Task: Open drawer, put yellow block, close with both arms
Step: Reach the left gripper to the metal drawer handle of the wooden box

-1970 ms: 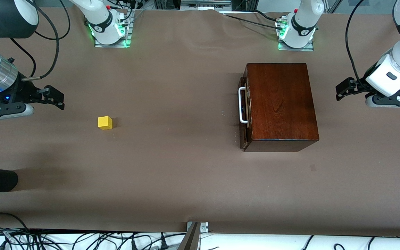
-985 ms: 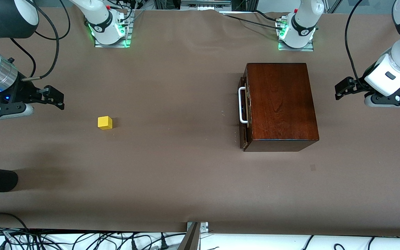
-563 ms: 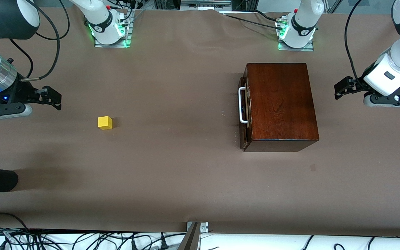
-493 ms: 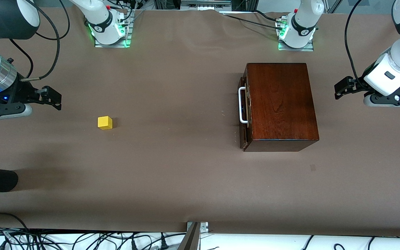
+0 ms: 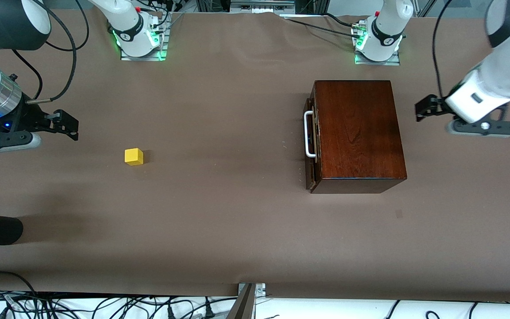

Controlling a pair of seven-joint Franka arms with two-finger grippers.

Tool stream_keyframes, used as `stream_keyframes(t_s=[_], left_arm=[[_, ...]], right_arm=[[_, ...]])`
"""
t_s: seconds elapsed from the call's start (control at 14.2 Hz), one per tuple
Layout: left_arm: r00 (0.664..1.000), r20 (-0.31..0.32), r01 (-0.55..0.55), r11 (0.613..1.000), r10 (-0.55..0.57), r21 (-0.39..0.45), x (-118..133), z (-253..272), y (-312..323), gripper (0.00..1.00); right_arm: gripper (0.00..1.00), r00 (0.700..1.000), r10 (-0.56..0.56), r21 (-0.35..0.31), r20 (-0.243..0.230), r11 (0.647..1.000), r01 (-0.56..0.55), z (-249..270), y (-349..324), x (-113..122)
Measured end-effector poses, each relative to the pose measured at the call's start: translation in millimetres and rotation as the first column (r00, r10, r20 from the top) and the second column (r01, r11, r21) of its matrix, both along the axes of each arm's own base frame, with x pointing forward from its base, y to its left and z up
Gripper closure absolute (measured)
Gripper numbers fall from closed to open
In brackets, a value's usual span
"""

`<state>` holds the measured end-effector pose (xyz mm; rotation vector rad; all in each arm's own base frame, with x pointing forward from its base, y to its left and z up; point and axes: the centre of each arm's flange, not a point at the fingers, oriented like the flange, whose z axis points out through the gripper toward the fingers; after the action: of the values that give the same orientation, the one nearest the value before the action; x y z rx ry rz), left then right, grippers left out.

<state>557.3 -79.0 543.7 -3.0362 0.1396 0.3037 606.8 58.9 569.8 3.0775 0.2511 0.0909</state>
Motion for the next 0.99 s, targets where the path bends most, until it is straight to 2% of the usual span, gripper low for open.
stream_keyframes(t_s=[0.21, 0.42, 0.63, 0.99], left_arm=[[0.998, -0.032, 0.055, 0.998, -0.055, -0.002, -0.1, -16.0, -32.3, 0.00], [0.994, -0.029, 0.106, 0.994, -0.107, -0.012, -5.2, -20.4, -94.7, 0.00], [0.999, -0.019, 0.045, 0.999, -0.045, 0.011, -8.6, -36.1, -172.9, 0.00], [0.998, 0.048, -0.052, 0.999, 0.051, 0.006, -26.6, -95.2, -296.0, 0.00]], right_arm=[[0.00, 1.000, 0.000, 0.000, 0.000, 1.000, 0.000, 0.0, 0.1, 0.0], [0.00, 1.000, 0.000, 0.000, 0.001, 1.000, 0.000, 0.1, 0.2, 0.1], [0.00, 1.000, 0.001, 0.000, 0.001, 1.000, -0.001, 0.2, 0.4, 0.1], [0.00, 1.000, 0.001, 0.000, 0.003, 1.000, -0.001, 0.3, 0.3, 0.4]])
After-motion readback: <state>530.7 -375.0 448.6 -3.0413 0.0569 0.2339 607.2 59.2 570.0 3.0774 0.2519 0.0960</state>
